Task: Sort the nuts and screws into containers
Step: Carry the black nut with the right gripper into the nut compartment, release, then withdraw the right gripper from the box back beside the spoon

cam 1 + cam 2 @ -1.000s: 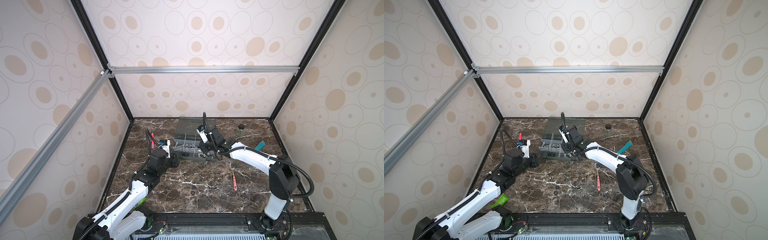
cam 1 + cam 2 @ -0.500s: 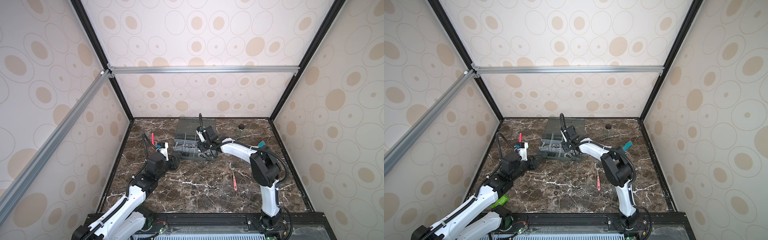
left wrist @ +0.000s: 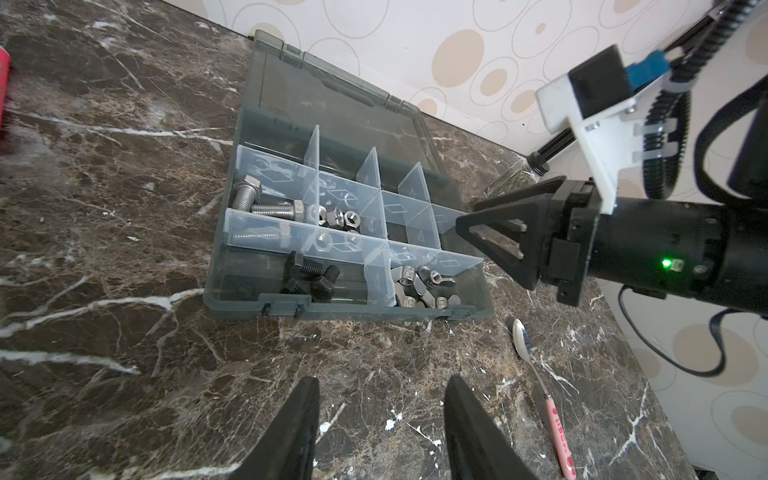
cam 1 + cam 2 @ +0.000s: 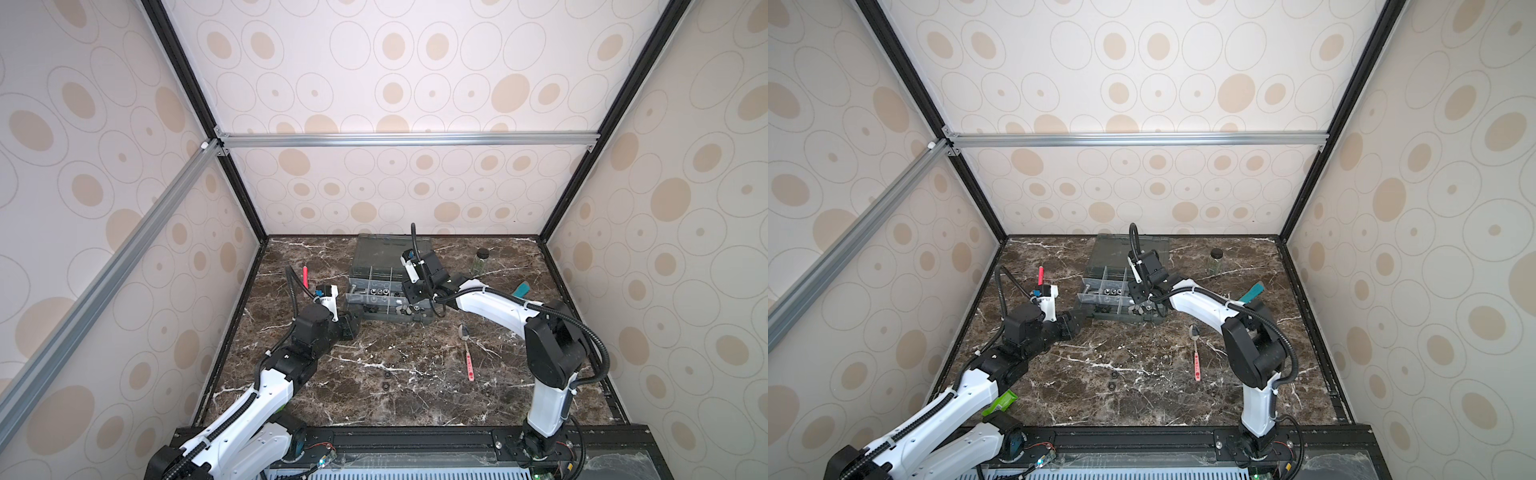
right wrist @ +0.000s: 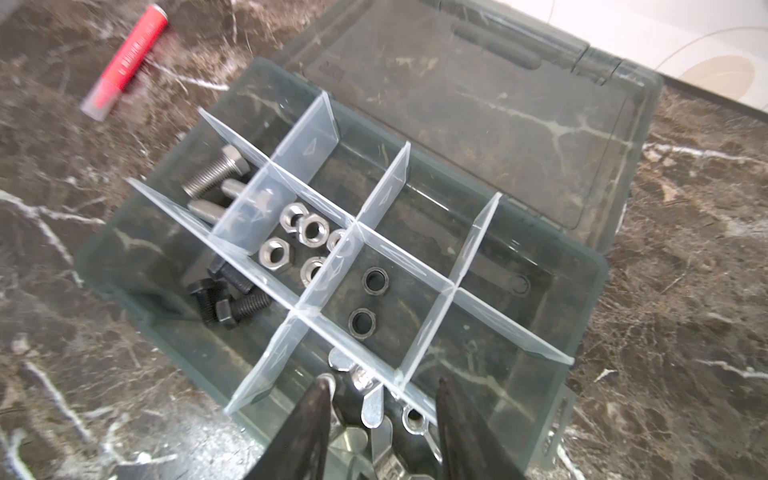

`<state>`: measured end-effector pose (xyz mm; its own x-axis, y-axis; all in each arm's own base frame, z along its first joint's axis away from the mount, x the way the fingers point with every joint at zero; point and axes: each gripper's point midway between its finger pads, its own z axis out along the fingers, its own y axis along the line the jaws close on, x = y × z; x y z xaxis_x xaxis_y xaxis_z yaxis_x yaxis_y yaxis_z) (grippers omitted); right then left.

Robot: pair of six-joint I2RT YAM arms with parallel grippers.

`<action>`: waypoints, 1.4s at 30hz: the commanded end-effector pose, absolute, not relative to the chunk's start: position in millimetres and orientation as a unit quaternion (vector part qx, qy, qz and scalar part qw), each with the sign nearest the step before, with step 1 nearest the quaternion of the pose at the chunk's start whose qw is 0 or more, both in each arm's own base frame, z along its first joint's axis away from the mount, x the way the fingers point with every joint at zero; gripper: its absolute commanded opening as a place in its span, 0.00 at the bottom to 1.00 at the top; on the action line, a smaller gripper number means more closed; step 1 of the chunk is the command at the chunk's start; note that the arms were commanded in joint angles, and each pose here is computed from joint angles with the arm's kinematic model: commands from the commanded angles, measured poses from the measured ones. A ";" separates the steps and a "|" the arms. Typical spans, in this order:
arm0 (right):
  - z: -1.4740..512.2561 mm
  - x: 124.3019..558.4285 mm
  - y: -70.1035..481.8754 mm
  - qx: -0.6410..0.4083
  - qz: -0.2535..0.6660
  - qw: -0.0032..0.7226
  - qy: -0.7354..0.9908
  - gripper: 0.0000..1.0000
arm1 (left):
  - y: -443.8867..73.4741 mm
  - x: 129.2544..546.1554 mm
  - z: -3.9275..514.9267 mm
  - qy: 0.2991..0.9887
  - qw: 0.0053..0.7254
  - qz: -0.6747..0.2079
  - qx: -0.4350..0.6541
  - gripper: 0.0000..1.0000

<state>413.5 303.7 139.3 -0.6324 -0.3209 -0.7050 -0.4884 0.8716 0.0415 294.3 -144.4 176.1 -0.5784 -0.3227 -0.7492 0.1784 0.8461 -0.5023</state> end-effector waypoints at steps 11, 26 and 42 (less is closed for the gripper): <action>155.1 401.6 291.7 -0.219 0.124 0.373 0.893 0.45 | -146.4 297.4 176.3 0.842 0.455 -0.286 -0.050 0.49; 163.7 366.8 265.5 -0.215 0.127 0.373 0.894 0.45 | -149.7 297.3 166.4 0.852 0.438 -0.284 -0.045 0.49; 118.0 291.1 201.1 -0.146 0.120 0.333 0.924 0.46 | -164.2 298.2 141.5 0.875 0.391 -0.286 -0.027 0.48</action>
<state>300.3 213.2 125.4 -0.7078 -0.2361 -0.6658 -0.4031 0.9089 0.1063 293.8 -157.8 132.2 -0.6985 -0.2696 -0.6629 0.1552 0.8472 -0.5080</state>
